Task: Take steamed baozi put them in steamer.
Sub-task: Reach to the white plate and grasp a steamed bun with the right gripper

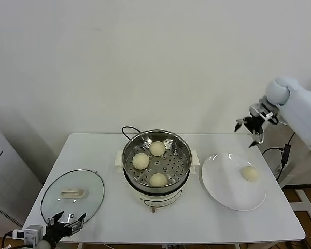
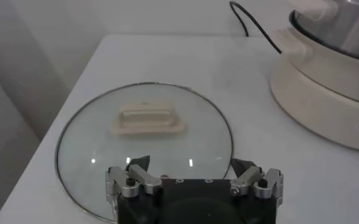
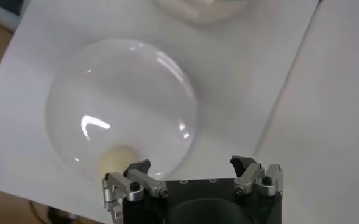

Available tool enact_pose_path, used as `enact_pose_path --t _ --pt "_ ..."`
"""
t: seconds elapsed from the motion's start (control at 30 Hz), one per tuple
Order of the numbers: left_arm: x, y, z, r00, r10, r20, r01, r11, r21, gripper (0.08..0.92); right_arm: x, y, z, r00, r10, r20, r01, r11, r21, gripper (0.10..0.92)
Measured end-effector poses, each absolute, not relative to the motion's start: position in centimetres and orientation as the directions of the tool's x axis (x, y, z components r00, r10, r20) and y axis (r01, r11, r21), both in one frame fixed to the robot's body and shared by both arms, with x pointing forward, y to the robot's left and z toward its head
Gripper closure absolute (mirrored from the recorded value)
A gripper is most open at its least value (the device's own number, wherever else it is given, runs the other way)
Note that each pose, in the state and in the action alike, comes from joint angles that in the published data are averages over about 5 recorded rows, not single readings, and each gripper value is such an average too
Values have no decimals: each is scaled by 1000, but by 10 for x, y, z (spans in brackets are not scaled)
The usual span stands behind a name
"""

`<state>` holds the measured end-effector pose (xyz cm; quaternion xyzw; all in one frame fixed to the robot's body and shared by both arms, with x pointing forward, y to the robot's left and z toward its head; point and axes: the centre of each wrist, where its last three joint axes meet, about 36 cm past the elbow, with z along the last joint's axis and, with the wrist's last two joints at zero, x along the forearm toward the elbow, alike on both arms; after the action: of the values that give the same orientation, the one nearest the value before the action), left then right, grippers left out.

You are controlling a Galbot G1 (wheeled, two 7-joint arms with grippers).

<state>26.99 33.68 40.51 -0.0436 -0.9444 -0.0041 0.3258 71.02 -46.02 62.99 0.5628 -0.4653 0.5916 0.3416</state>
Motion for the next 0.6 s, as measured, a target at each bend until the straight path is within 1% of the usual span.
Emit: enact_pose_path --t 0.27,0.6 --pt "271 336 406 -784 82 616 89 996 -19 177 700 -484 577 -97 -124 988 -957 -262 -127 200" --pt "271 335 405 -782 86 618 91 996 -23 177 688 -502 526 -77 -110 991 -971 -219 -99 200"
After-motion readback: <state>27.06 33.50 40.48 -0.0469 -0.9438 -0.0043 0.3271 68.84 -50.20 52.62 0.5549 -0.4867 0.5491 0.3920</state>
